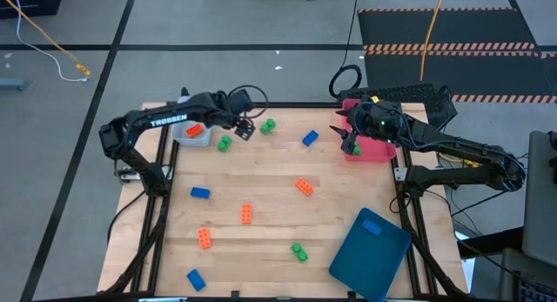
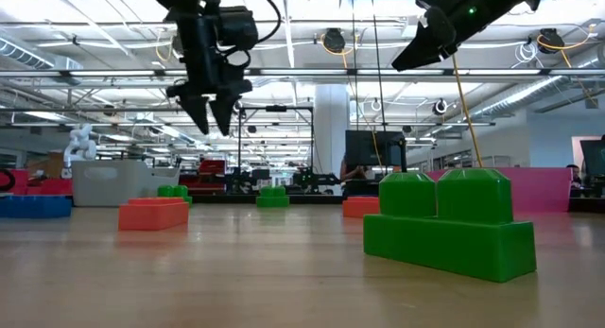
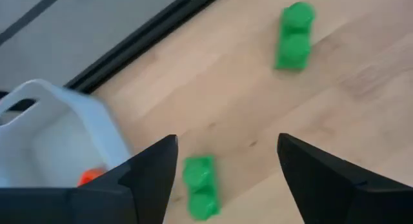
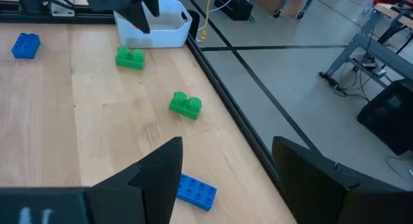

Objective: Sort & place blocks by color
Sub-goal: Put the green gamepiece into the pink bin

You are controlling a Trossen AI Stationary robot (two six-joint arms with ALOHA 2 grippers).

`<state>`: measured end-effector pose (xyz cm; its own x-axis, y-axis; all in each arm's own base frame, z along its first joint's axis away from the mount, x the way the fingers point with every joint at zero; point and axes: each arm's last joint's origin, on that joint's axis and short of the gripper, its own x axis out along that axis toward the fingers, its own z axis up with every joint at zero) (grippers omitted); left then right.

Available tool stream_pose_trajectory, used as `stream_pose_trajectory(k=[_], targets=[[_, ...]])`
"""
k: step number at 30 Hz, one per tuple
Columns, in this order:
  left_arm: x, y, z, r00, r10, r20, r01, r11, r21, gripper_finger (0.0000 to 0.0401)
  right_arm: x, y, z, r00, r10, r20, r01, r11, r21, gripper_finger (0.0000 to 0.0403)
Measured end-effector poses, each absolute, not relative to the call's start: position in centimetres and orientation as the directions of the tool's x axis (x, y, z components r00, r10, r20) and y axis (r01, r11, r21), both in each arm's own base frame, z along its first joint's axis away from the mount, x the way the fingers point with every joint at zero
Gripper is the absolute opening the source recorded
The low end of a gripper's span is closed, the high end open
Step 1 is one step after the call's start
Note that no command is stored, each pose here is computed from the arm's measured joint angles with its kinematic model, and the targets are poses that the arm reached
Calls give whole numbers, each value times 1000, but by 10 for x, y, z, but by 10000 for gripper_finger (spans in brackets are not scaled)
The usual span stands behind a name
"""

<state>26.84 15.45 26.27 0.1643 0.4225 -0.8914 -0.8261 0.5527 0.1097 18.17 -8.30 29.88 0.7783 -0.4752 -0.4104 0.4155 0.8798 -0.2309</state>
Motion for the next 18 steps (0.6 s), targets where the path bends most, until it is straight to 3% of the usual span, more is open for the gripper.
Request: stream_pose_trajectory(k=[12, 18], targets=[[293, 153, 246, 479, 391, -786, -723, 684, -100, 248, 183, -83, 301, 788, -480, -385, 411, 876, -251, 233], [296, 163, 228, 449, 378, -810, -772, 620, -139, 248, 183, -84, 306, 804, -488, -339, 419, 870, -258, 233]])
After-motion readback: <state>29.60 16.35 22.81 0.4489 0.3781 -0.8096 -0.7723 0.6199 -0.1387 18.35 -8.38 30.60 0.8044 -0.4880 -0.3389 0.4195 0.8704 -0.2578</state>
